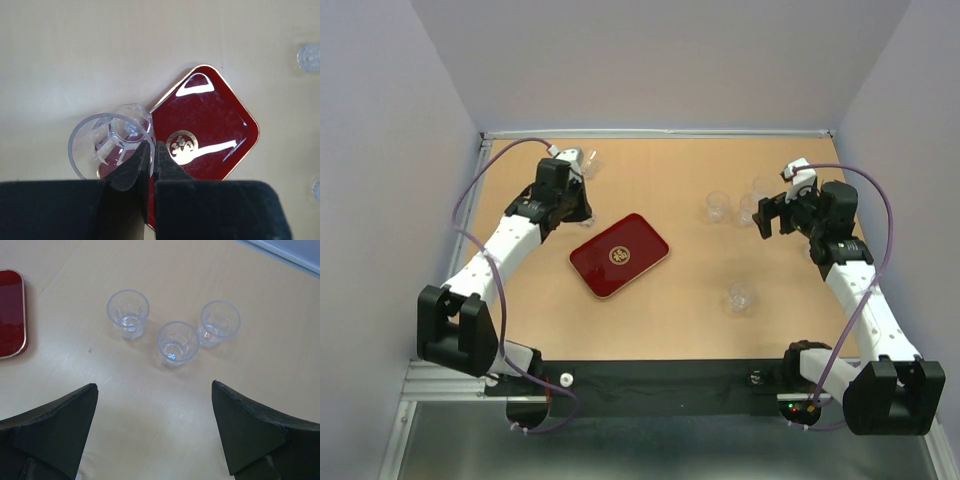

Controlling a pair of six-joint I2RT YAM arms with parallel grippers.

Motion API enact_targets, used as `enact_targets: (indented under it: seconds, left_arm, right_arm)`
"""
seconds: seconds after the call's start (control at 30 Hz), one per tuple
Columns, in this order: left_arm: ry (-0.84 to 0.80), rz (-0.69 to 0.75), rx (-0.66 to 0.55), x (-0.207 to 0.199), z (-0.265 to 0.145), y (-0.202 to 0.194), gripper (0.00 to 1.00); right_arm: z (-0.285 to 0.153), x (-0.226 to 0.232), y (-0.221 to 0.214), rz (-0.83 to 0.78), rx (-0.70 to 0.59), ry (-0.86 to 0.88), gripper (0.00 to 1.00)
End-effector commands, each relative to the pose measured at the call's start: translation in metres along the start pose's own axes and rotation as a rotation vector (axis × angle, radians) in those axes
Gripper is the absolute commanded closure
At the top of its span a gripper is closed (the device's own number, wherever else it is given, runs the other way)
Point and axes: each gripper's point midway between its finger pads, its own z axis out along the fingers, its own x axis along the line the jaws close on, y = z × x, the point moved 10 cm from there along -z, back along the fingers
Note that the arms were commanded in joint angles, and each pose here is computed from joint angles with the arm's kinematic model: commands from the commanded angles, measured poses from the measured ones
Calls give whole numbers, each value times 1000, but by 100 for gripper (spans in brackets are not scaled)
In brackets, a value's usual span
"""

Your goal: Place the glasses into the tray

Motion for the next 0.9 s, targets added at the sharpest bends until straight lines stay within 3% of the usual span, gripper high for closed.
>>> enact_targets:
  seconds: [0.0,0.57,0.87]
  left_arm:
    - [-50,120,-31,-28,7,14,100]
    - [-134,311,104,-112,54,-7,100]
    - [-58,372,136,-128,73,-21,100]
  right_arm:
    - [2,-2,-2,-22,-8,1,0]
    - [5,-3,-6,-23,9,1,0]
    - [5,-3,-6,-24,11,-3,0]
